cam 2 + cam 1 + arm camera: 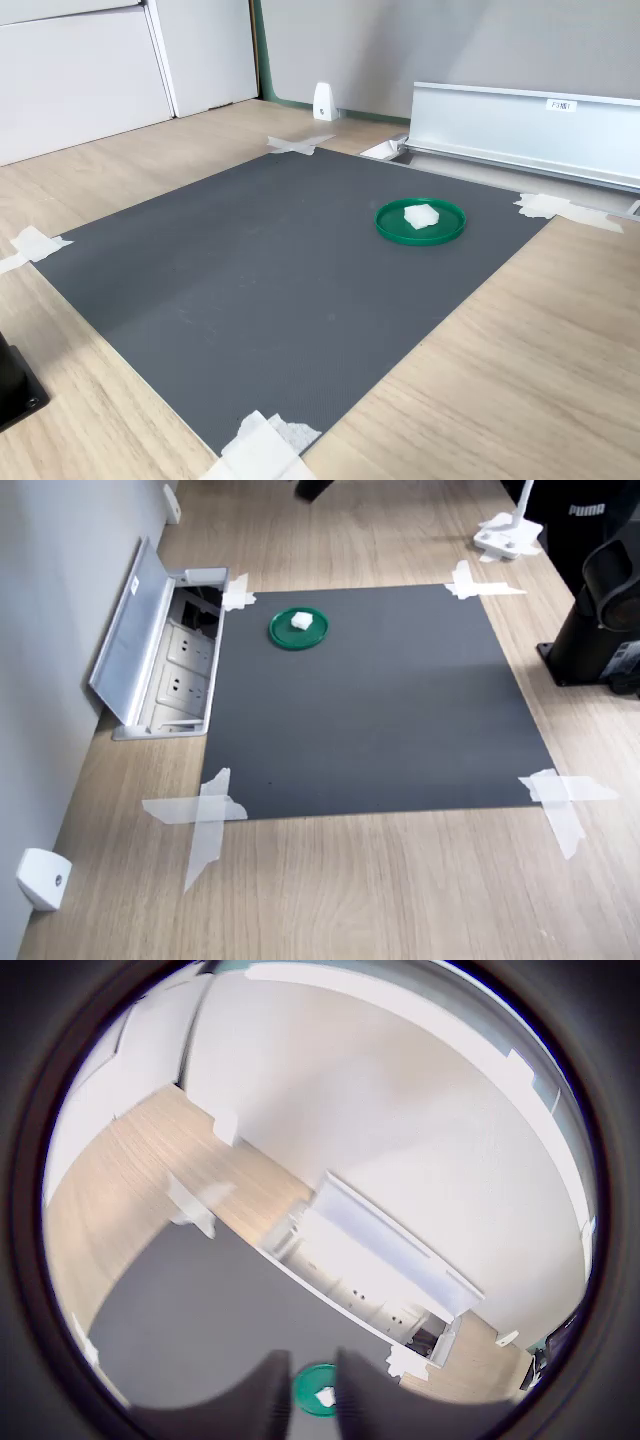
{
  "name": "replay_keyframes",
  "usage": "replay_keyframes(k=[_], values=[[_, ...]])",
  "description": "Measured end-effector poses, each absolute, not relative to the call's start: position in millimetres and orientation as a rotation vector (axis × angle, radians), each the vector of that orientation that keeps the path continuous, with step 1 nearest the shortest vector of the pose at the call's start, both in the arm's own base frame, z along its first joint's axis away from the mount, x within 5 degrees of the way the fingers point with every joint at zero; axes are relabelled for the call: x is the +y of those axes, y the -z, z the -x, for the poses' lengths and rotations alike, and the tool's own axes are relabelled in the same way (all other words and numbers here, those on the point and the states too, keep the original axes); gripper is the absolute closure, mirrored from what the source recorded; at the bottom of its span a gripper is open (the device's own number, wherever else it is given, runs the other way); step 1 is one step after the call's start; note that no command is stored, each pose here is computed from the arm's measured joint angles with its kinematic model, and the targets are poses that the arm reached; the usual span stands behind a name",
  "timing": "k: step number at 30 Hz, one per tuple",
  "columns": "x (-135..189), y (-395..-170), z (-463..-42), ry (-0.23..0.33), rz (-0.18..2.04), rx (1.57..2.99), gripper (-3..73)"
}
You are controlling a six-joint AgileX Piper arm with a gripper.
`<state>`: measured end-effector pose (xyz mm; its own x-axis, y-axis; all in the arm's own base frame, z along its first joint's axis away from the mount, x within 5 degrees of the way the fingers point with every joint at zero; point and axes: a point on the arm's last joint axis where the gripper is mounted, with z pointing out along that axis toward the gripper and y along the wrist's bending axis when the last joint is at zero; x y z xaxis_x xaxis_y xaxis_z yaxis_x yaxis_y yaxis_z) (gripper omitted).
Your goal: Grasp a white terminal and put it on the green lid.
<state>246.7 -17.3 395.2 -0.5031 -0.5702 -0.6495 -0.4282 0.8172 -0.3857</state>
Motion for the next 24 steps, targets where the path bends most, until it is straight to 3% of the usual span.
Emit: replay_keyframes(k=[2, 4, 11, 18, 24], values=[[-11, -400, -227, 0.196, 0.681, 2.165, 65.7], [-9, -402, -211, 0.155, 0.609, 2.18, 68.5], [-2, -391, -150, 0.032, 0.246, 2.112, 70.0], [1, -337, -93, 0.007, 0.054, 1.949, 70.0], [4, -285, -64, 0.005, 0.039, 1.928, 70.0]])
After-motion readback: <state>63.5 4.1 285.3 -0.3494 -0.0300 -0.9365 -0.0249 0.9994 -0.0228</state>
